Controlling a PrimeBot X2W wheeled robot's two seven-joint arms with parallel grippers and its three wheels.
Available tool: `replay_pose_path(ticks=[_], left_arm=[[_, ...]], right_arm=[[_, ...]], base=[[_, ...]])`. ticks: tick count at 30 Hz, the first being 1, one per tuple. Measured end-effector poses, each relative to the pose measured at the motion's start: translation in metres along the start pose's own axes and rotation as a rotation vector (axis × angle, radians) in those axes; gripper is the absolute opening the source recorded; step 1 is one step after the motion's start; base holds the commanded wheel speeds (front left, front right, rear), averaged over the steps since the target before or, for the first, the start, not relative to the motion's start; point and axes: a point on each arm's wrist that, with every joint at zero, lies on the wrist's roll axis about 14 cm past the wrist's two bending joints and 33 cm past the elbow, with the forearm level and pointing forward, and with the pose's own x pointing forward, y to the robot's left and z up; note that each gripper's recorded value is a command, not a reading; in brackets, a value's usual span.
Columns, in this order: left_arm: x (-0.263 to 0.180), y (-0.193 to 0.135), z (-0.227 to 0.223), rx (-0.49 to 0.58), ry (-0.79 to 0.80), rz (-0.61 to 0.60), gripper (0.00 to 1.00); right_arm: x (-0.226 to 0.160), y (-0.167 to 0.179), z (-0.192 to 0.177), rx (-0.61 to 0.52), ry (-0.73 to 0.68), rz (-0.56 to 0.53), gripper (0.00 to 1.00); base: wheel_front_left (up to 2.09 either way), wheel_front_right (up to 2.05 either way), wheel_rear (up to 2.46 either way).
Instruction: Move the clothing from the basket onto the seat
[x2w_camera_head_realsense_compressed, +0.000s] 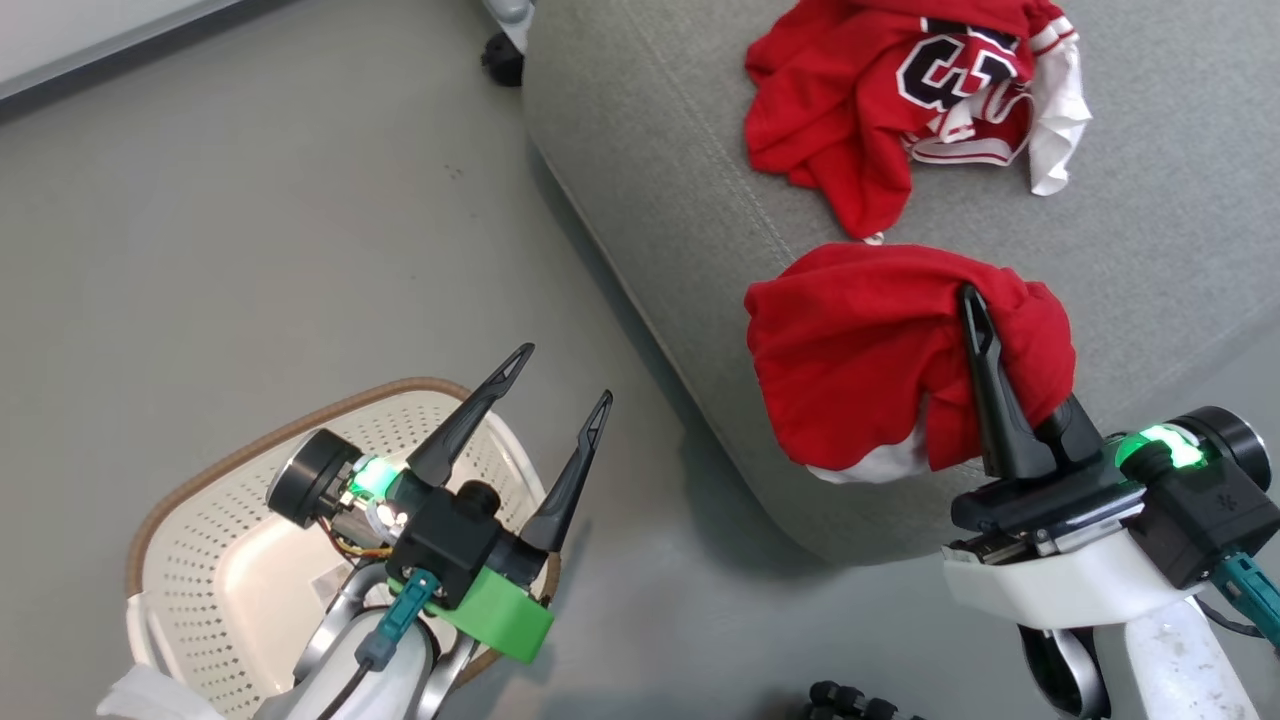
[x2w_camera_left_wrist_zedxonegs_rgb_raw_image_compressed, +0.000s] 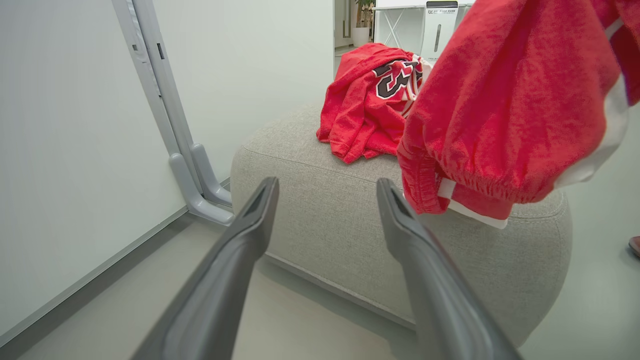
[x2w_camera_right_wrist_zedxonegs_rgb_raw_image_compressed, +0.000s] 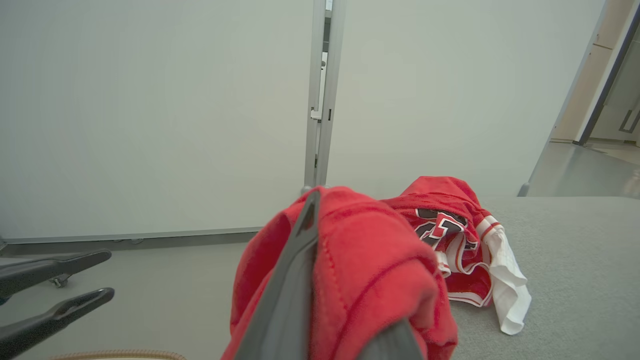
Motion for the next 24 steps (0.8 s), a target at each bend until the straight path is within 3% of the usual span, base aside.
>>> replay_pose_path(ticks=[10,24], left_arm=[[0.015,-0.012,-0.033,-0.048,0.026,-0.100,1.00],[0.012,0.029,-0.088,-0.090,0.074,-0.050,1.00]], right_arm=[[-0.001,-0.052,0.000,-0.129,0.028,-0.142,0.00],[0.079,-0.127,-0.016,-0.343,-0.008,-0.267,0.00]], base=[[0.00,0.00,0.00],[0.00,0.00,0.00]])
